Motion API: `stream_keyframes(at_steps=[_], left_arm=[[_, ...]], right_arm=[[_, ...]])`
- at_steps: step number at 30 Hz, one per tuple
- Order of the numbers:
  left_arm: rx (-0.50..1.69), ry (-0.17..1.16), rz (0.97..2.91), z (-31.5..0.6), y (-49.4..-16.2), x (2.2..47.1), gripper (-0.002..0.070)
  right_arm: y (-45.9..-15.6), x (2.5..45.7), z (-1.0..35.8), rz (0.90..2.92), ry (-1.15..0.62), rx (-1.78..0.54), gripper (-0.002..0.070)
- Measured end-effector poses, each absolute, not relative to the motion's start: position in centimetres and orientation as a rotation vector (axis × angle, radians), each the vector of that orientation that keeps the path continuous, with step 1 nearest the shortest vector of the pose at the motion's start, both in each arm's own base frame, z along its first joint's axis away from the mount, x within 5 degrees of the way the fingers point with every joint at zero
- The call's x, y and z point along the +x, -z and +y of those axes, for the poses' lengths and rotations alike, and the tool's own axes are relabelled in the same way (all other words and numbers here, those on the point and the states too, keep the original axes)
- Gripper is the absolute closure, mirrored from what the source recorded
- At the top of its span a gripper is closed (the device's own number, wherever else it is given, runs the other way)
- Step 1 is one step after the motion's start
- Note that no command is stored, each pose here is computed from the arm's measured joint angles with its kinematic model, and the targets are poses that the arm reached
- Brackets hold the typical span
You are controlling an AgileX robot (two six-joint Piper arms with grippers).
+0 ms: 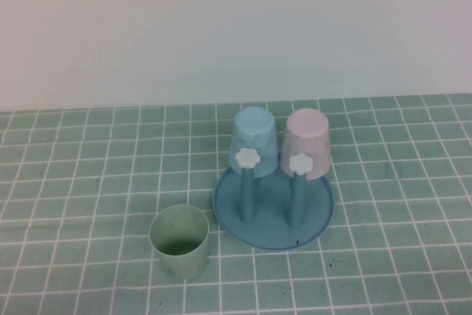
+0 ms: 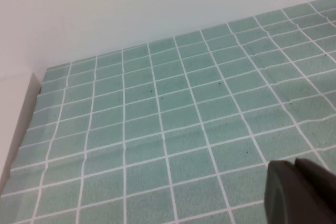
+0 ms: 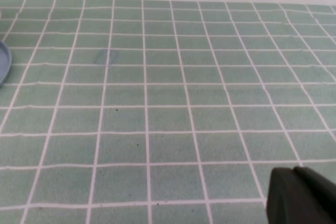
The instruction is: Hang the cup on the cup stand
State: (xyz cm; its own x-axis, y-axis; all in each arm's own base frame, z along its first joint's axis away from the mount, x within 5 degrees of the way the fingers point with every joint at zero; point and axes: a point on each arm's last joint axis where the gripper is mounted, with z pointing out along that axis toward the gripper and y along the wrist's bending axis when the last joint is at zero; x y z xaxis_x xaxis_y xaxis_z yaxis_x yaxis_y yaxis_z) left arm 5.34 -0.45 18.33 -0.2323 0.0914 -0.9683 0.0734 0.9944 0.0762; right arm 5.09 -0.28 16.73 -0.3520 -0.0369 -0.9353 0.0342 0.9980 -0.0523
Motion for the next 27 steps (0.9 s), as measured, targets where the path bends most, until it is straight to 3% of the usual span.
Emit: stream_keyframes(at_steps=[27], left_arm=[[0.125,-0.013,1.822,-0.47,-18.2,5.31,0.0677]], right_arm=[[-16.73,5.09,-0.28,1.929,0.073,-0.002,0.0678]])
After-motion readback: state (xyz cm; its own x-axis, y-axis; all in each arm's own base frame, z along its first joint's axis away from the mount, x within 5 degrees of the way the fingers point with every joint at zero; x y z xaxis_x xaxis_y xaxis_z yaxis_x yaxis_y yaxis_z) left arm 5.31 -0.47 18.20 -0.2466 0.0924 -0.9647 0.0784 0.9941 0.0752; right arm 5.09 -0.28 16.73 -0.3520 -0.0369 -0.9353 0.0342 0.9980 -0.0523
